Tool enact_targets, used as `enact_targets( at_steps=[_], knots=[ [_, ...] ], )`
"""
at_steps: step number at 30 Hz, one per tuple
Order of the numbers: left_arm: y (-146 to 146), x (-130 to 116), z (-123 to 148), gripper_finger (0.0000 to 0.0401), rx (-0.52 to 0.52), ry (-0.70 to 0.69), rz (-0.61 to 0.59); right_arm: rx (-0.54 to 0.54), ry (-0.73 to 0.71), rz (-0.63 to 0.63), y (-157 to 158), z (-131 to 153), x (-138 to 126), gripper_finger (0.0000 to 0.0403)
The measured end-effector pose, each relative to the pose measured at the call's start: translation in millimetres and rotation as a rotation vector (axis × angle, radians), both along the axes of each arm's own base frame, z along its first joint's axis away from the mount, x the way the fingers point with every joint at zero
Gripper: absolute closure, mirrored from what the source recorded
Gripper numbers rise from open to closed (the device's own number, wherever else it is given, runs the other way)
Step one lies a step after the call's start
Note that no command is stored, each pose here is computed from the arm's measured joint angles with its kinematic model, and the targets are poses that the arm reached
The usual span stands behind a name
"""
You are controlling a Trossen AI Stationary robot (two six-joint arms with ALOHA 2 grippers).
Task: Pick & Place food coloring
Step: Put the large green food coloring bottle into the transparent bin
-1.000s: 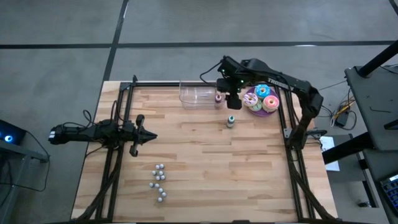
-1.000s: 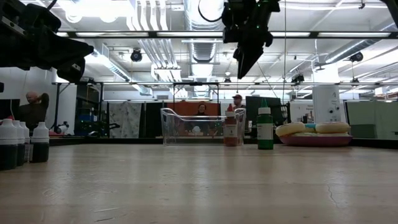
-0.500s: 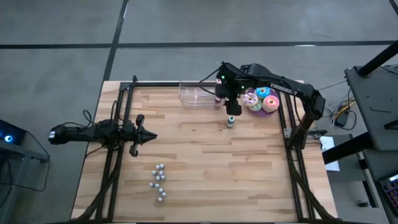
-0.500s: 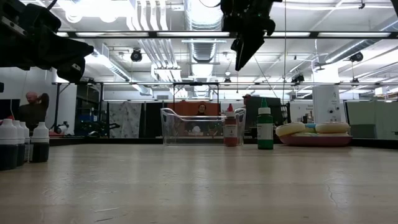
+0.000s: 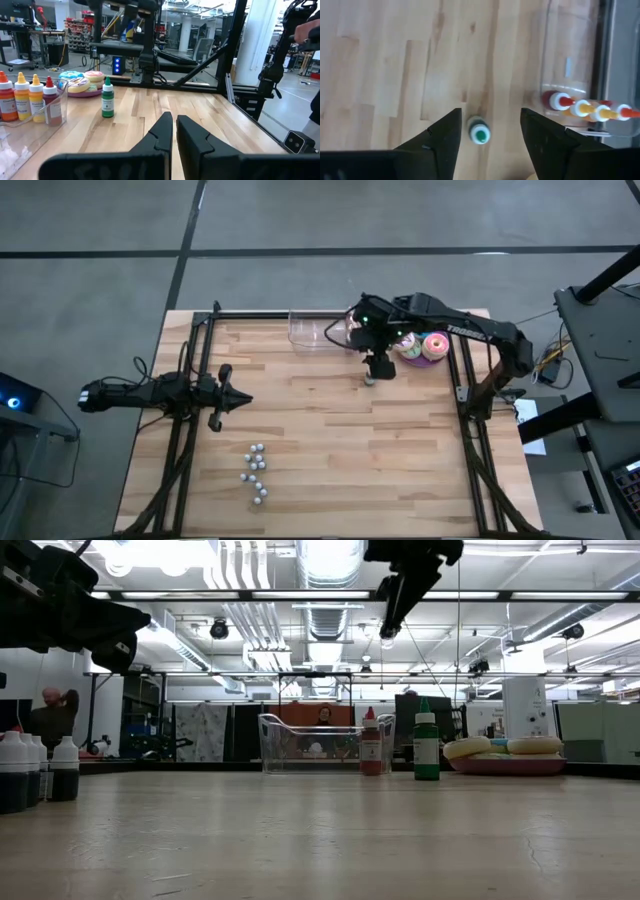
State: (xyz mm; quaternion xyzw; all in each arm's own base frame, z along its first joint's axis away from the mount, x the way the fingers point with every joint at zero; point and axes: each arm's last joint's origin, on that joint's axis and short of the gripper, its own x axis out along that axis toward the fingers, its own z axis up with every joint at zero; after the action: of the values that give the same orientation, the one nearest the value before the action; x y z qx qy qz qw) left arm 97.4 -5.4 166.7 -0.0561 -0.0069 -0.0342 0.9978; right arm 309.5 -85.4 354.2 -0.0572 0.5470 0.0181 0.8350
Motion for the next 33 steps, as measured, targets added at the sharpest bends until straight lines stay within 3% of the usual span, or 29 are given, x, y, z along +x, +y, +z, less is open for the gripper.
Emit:
enact_targets(
  at_steps=[16,33],
  knots=[
    [0,0,0,0.0401,0.000,0.000,0.000,0.042,0.133,0.006,14,-41,-17,0.0113],
    [0,0,0,0.0401,0.000,0.000,0.000,0.015,0.127,0.022,-6,-87,-19,0.0114]
  ],
)
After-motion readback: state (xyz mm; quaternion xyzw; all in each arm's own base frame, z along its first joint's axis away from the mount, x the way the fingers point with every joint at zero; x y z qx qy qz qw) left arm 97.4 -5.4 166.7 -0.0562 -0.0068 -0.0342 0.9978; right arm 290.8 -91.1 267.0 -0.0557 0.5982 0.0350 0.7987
